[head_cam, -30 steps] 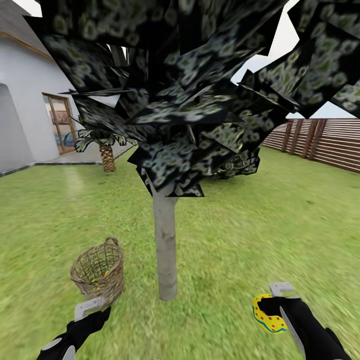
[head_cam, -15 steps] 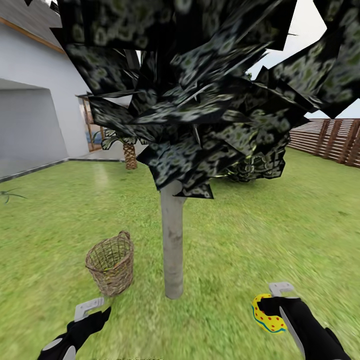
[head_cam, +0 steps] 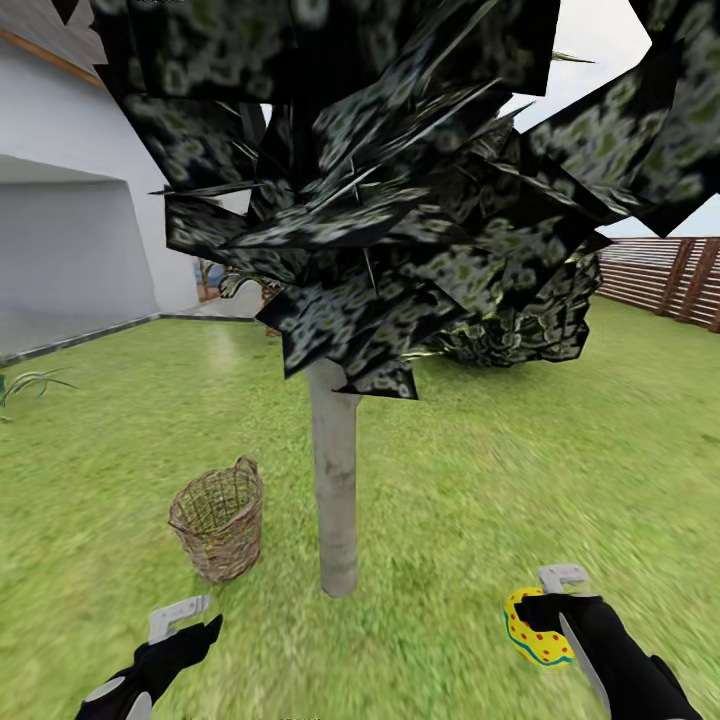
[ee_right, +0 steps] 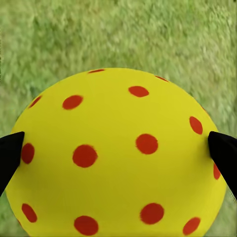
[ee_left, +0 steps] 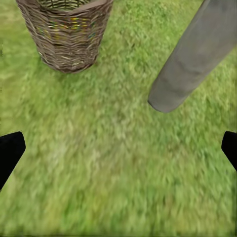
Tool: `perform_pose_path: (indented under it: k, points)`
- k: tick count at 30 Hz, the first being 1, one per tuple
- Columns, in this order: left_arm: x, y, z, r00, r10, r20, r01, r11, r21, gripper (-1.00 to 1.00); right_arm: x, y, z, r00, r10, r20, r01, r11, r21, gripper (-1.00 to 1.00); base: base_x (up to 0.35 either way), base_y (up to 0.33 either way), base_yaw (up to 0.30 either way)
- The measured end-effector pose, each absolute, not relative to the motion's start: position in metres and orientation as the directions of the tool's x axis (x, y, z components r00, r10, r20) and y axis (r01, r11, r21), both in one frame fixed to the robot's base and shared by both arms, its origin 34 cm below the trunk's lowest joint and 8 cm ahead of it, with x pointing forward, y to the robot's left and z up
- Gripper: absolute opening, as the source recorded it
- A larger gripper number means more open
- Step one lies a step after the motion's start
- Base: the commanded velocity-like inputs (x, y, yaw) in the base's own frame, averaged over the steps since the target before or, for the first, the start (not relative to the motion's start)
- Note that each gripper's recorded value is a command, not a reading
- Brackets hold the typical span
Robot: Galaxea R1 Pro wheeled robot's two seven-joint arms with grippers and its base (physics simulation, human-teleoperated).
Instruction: Take the three Easter eggs out of the wicker basket on the lawn in the garden, then place them on the lawn next to a single tree (choose any tree) so that all three eggs are next to the same tree and none are left in the basket.
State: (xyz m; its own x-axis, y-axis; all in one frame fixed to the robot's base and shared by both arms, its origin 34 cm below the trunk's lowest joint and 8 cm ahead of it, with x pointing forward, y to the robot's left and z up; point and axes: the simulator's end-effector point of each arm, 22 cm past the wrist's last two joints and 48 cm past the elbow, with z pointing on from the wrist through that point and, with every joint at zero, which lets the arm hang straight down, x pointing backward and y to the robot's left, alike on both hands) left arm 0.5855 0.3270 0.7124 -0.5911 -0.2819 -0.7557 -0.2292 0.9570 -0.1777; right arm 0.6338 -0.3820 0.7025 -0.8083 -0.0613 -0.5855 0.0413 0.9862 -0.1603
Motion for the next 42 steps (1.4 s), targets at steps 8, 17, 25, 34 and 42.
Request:
perform_pose_path:
  k: [8, 17, 25, 34, 42]
  points:
    - [0.586, 0.327, 0.712, -0.591, -0.282, -0.756, -0.229, 0.957, -0.177, 1.00, 0.634, -0.381, 0.702, -0.809, -0.061, -0.585, 0.041, 0.986, -0.160, -1.00, 0.000, -0.294, 0.286]
    - [0.586, 0.327, 0.713, -0.591, -0.283, -0.756, -0.230, 0.957, -0.178, 1.00, 0.634, -0.381, 0.702, -0.809, -0.061, -0.585, 0.041, 0.986, -0.159, -1.00, 0.000, -0.294, 0.287]
    - [0.586, 0.328, 0.713, -0.589, -0.285, -0.756, -0.232, 0.956, -0.180, 1.00, 0.633, -0.382, 0.702, -0.809, -0.062, -0.585, 0.041, 0.986, -0.161, -1.00, -0.008, -0.075, 0.062]
    - [0.582, 0.329, 0.694, -0.606, -0.306, -0.734, -0.243, 0.950, -0.196, 1.00, 0.632, -0.383, 0.687, -0.810, -0.061, -0.583, 0.042, 0.986, -0.161, -1.00, 0.000, 0.000, 0.000]
    - [0.579, 0.329, 0.677, -0.620, -0.305, -0.723, -0.242, 0.951, -0.193, 1.00, 0.630, -0.382, 0.670, -0.814, -0.058, -0.578, 0.042, 0.986, -0.159, -1.00, 0.000, 0.000, 0.000]
